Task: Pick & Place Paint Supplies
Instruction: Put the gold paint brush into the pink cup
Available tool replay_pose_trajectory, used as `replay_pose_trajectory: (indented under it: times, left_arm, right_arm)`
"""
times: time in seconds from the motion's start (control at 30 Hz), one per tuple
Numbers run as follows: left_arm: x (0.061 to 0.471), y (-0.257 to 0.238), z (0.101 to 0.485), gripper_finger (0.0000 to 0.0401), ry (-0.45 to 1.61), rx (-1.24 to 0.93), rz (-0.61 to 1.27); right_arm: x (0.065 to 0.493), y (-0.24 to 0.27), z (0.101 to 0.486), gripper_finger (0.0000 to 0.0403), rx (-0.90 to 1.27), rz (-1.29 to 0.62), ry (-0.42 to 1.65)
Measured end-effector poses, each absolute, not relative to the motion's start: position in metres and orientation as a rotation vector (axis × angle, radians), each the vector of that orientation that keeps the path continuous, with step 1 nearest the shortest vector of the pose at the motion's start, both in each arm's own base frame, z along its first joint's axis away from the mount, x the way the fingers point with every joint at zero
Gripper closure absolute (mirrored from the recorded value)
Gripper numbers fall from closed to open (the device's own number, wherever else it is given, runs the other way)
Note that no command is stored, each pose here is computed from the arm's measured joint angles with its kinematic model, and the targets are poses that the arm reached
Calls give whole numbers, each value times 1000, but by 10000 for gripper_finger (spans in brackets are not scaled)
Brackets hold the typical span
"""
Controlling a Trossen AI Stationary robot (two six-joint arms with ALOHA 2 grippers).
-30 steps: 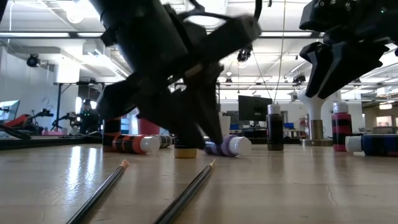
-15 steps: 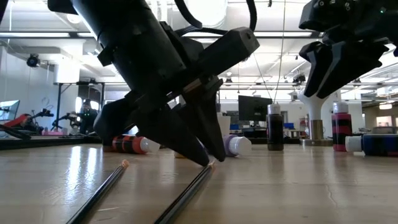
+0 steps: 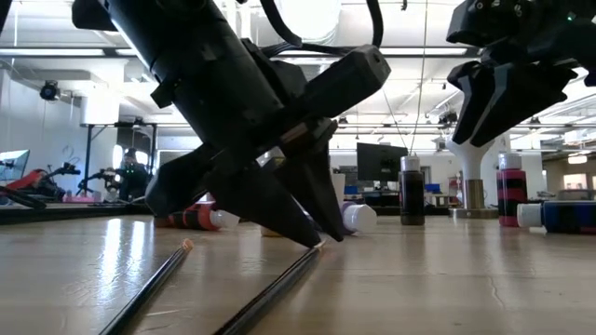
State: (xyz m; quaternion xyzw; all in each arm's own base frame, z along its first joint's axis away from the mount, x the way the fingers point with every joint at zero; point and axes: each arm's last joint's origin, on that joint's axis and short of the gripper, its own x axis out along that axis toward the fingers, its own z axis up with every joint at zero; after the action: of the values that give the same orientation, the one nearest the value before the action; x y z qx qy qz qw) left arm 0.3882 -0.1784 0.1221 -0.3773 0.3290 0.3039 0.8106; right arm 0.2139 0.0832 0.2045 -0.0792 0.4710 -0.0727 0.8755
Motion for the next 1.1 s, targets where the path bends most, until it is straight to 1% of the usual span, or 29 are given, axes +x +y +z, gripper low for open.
replay_pose_trajectory:
  times: [0.17,0.27,0.4,0.6,0.8,1.1]
  left_arm:
    - [389,-179,115,296,716,-796,659]
    - [388,-178,112,305,731,-792,668]
    - [387,-177,110,336,752,-787,681]
    - [385,-177,109,393,768,-757,677]
    - [385,-177,114,398,772,-724,652]
    - [389,-180,145,400,749,-638,556]
  right_arm:
    - [214,83,204,247,-168,-150,983]
    - [214,83,204,254,-169,-150,984]
    - [214,83,204,262,-170,-149,984]
    - [214,83,204,270,-172,-148,984]
    - [214,83,204,264,-172,-148,985]
    - [214,83,204,238,-172,-148,984]
